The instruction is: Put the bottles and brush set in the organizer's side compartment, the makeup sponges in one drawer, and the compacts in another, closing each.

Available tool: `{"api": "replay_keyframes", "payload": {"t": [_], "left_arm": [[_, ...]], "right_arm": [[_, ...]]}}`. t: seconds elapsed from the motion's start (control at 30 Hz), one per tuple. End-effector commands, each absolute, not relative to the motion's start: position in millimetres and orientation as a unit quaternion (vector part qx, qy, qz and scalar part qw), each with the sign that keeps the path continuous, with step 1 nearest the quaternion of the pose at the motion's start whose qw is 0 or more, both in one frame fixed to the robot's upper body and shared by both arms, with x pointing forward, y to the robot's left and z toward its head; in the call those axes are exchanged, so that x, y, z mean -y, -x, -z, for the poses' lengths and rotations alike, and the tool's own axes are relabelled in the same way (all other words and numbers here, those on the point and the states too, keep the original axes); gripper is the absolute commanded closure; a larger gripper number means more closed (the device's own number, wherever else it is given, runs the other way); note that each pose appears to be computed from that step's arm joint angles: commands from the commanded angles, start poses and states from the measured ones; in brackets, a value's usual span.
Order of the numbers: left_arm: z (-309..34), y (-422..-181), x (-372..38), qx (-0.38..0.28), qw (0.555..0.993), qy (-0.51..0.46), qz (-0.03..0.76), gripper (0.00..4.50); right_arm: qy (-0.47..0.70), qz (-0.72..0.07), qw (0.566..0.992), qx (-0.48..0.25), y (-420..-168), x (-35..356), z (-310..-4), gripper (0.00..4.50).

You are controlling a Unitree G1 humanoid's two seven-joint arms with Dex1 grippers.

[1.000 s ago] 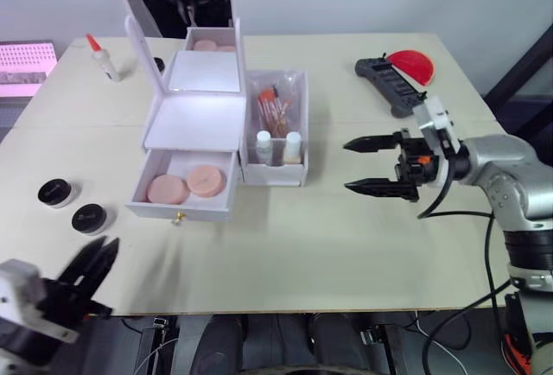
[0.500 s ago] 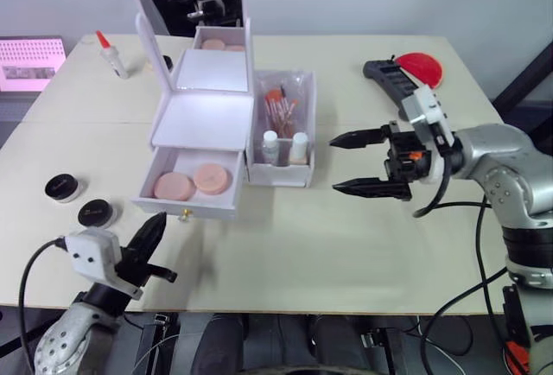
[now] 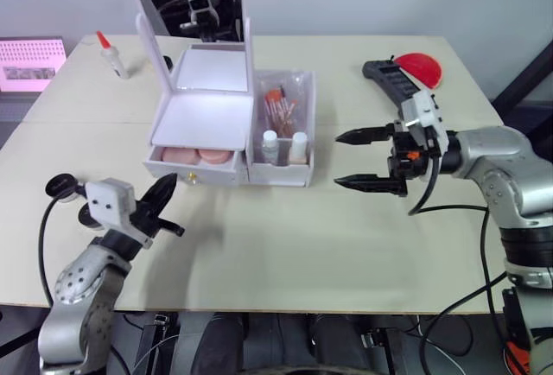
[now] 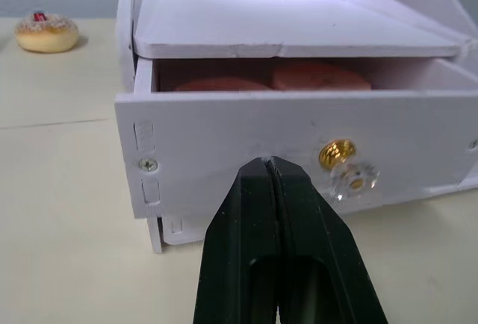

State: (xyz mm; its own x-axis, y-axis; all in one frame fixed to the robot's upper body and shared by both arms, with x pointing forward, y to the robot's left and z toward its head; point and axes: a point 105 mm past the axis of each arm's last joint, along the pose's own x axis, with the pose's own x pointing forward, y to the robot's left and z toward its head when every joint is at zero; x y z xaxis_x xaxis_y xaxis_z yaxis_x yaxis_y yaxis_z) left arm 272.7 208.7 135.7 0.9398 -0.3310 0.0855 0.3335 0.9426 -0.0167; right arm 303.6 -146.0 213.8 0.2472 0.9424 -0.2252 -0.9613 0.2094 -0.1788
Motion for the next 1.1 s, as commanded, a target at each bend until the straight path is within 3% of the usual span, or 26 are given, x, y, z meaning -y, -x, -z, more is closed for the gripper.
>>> {"api": "replay_keyframes", "payload": {"t": [0.03,0.37,0.77,1.1], "left_arm": [[-142,-282,-207,0.047,0.983,0.003,0.176,4.47],[-151,-309,-200,0.059,0.978,0.001,0.202,4.47],[-156,-311,-174,0.065,0.967,0.017,0.246,4.47],[-156,-316,-188,0.063,0.974,0.009,0.219,4.47]], "right_arm": [[0.166,-0.609,0.776,-0.009,-307,146,-224,0.0],[0.17,-0.601,0.781,-0.002,-313,146,-225,0.0],[0.167,-0.598,0.784,-0.003,-313,145,-222,0.0],[0.163,-0.601,0.782,0.001,-314,142,-223,0.0]]}}
